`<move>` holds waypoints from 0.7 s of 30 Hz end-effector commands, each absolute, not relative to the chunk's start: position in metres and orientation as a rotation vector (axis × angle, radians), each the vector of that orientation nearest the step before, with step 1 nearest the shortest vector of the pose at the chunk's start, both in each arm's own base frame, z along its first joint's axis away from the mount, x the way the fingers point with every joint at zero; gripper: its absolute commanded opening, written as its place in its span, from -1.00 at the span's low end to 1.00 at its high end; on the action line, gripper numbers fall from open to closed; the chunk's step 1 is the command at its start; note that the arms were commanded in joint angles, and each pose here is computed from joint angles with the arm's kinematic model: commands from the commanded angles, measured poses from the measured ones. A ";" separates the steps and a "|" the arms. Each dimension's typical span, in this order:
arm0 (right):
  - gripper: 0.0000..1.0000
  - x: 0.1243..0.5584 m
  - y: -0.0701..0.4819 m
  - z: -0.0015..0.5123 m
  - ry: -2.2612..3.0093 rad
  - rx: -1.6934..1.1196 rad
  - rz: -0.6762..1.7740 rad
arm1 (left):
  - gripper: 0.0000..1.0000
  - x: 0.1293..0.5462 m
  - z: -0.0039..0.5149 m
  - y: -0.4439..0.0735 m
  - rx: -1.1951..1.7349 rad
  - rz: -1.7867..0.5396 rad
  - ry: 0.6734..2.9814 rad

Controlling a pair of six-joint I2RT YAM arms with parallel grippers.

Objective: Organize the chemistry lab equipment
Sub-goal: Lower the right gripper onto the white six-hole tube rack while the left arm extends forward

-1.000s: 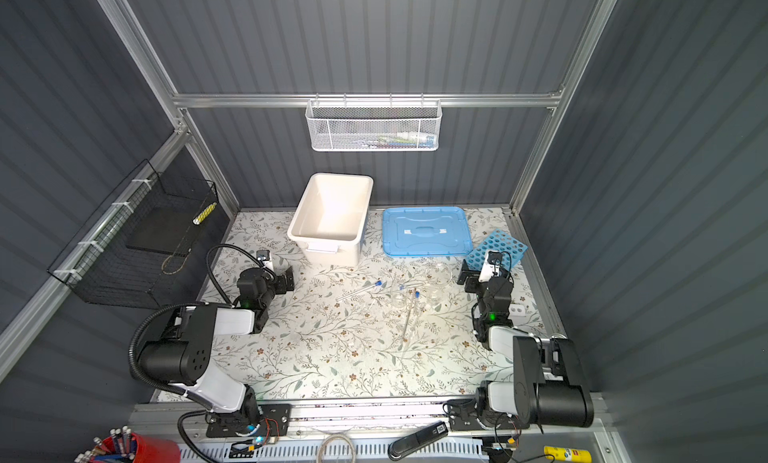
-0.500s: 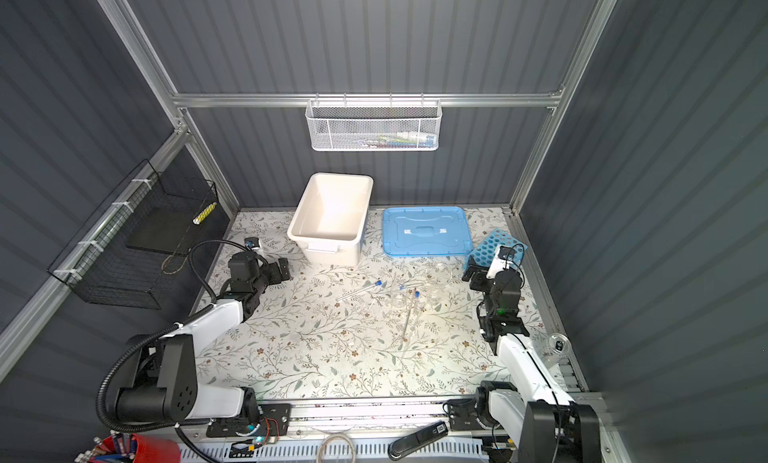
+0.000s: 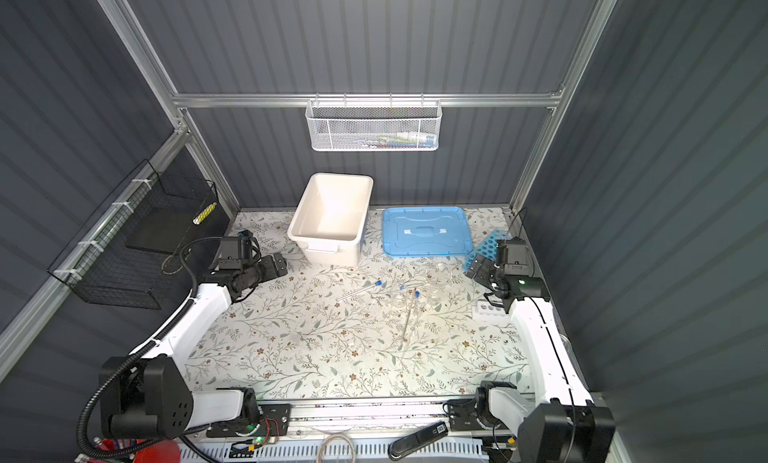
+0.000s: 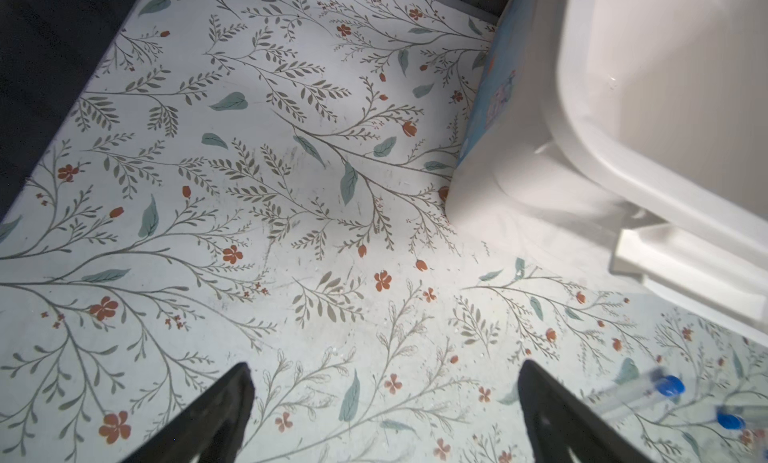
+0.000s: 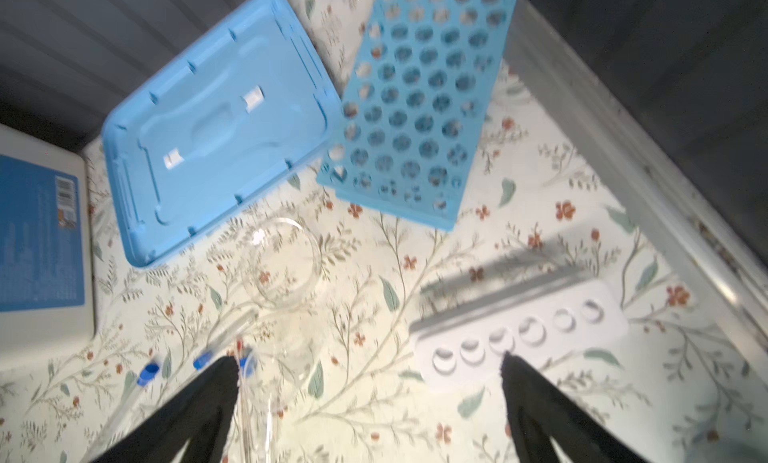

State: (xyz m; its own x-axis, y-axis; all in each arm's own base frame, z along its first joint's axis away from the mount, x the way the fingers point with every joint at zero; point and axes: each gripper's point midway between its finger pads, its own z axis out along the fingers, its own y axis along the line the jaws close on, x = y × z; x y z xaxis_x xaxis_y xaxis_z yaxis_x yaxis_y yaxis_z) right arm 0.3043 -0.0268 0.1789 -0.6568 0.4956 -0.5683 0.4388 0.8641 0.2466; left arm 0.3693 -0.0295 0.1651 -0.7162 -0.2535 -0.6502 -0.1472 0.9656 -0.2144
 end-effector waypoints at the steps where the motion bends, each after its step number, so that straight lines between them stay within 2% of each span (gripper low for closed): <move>1: 0.98 0.267 -0.021 0.163 2.521 0.785 0.131 | 0.99 0.336 0.165 -0.050 -0.282 -0.272 2.499; 11: 0.98 0.250 -0.043 0.134 2.555 0.995 0.219 | 1.00 0.297 0.168 -0.100 -0.147 -0.346 2.590; 16: 0.98 0.256 -0.058 0.120 2.557 1.095 0.298 | 1.00 0.296 0.181 -0.106 -0.119 -0.383 2.562; 21: 0.98 0.265 -0.072 0.113 2.592 1.092 0.228 | 0.99 0.300 0.179 -0.112 -0.100 -0.409 2.568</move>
State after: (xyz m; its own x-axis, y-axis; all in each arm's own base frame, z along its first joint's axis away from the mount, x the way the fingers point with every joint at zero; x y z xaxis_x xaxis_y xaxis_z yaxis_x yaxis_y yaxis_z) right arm 0.2586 -0.0680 0.1091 -0.6420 0.7353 -0.2173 0.6840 0.6773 0.2708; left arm 0.3012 -0.1053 0.1747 -0.8468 -0.1503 -0.5103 -0.0017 0.9600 -0.2801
